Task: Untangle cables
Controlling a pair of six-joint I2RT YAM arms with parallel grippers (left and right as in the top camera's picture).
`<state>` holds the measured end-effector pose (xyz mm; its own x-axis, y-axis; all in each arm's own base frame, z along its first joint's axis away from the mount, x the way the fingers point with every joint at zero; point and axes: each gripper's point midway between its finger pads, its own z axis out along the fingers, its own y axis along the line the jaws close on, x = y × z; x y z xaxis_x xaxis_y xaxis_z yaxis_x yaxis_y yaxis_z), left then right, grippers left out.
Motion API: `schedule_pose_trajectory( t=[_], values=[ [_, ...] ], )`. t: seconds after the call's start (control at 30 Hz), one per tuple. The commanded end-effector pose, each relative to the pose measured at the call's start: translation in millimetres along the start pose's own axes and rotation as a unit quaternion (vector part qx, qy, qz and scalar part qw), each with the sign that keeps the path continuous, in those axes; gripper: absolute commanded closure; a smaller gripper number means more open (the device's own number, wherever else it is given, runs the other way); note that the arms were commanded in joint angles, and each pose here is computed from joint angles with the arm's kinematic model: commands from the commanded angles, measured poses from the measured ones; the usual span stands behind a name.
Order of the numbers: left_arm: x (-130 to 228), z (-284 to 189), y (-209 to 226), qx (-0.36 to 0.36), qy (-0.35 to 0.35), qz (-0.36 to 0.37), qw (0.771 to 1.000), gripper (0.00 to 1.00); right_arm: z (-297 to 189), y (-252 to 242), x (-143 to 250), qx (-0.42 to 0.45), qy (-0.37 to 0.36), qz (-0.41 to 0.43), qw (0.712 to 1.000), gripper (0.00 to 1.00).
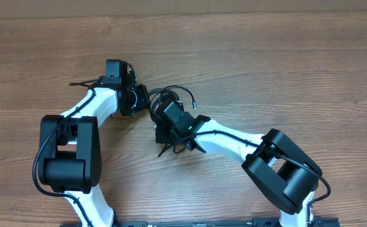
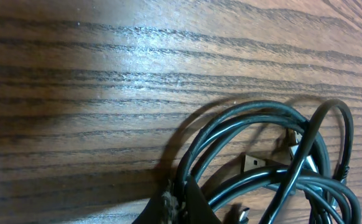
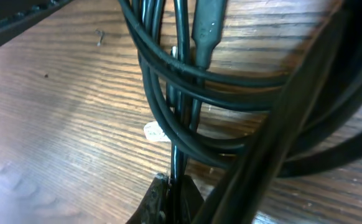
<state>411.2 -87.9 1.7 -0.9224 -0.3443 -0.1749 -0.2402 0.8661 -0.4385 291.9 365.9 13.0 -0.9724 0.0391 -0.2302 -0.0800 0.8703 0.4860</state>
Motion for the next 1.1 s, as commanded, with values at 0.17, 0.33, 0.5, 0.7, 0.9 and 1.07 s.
schedule_pose_trajectory(
  t=[0.17,0.33,0.5,0.7,0.9,1.07],
  values=[
    [7.7,7.4,21.1,-0.038,0.007,0.010,0.999,0.96,-51.8,27.2,-4.5,-0.167,0.113,0.016,0.979,0.96],
    [5.4,6.9,26.5,-0.054,0.002,0.035,0.998,0.96,-70.1,2.4,-7.9,-0.196,0.161,0.033,0.967,0.96],
    [5.3,7.0,26.4,-0.054,0.002,0.042,0.998,0.96,-75.3,-25.7,-14.3,-0.176,0.162,0.038,0.970,0.96],
    [5.8,7.0,25.8,-0.052,0.004,0.048,0.997,0.94,-66.0,-56.1,-18.8,-0.094,0.136,0.045,0.985,0.96],
    [10.0,7.7,16.3,-0.023,0.015,0.071,0.997,0.75,-58.5,-69.9,-10.9,-0.028,0.127,0.032,0.991,0.96],
    [23.0,6.4,-6.7,0.050,0.043,0.140,0.988,0.47,-60.3,-57.9,-4.2,-0.061,0.143,0.005,0.988,0.96]
  ],
)
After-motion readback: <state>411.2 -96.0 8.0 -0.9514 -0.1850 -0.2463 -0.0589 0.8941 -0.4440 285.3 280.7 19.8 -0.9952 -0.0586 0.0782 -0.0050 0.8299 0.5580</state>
